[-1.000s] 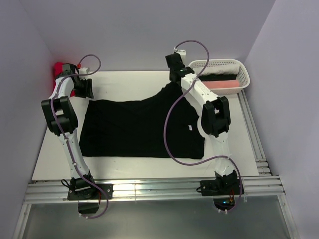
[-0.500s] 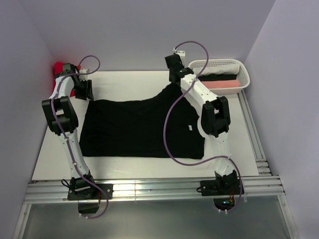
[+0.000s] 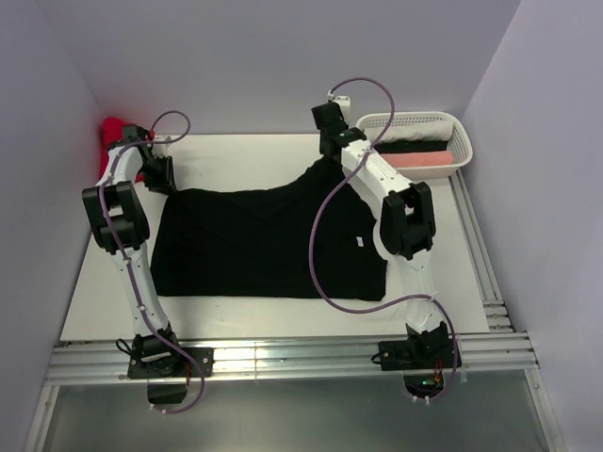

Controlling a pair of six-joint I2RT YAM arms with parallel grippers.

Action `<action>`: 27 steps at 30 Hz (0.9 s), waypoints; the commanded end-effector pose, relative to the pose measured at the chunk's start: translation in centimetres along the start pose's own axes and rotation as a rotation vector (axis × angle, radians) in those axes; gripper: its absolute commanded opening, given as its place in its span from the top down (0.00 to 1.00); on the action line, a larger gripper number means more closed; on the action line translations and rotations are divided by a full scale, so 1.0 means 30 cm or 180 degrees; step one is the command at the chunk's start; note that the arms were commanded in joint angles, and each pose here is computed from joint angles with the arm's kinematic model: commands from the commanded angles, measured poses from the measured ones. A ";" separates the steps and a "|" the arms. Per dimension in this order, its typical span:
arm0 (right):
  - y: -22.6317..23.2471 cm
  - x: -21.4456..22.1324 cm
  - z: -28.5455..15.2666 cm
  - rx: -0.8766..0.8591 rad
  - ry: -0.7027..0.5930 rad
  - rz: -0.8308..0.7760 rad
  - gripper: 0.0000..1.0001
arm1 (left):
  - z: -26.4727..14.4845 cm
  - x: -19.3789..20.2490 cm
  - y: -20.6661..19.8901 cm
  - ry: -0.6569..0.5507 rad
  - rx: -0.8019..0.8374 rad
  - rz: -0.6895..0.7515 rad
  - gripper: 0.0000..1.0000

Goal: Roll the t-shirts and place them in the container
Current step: Fold the tshirt

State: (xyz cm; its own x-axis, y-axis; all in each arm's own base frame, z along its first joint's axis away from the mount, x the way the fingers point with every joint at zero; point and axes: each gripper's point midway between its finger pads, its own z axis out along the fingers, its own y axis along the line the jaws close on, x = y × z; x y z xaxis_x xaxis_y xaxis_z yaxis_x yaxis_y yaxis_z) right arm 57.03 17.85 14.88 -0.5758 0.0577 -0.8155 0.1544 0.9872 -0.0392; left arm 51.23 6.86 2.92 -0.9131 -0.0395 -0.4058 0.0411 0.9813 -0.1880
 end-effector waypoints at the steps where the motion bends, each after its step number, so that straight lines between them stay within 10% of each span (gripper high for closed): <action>1: -0.001 -0.057 -0.035 0.0006 -0.0158 0.0073 1.00 | -0.046 -0.077 -0.028 -0.0253 0.0036 0.0014 0.69; 15: -0.047 -0.058 -0.070 0.0116 -0.0210 0.0093 1.00 | -0.128 -0.150 -0.057 -0.0714 0.0015 0.0228 0.99; 27: -0.097 -0.130 -0.180 0.0131 -0.0389 0.0195 1.00 | -0.183 -0.135 -0.065 -0.0839 0.0127 0.0370 1.00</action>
State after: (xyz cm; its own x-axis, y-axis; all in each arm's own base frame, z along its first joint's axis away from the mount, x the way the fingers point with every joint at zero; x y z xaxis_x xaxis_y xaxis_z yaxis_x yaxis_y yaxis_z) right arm 54.78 16.17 15.00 -0.5831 0.0483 -0.8110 0.1825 0.9805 -0.0729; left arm 51.88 5.91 6.44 -0.8257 -0.0113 -0.5639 0.1089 0.9778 -0.1791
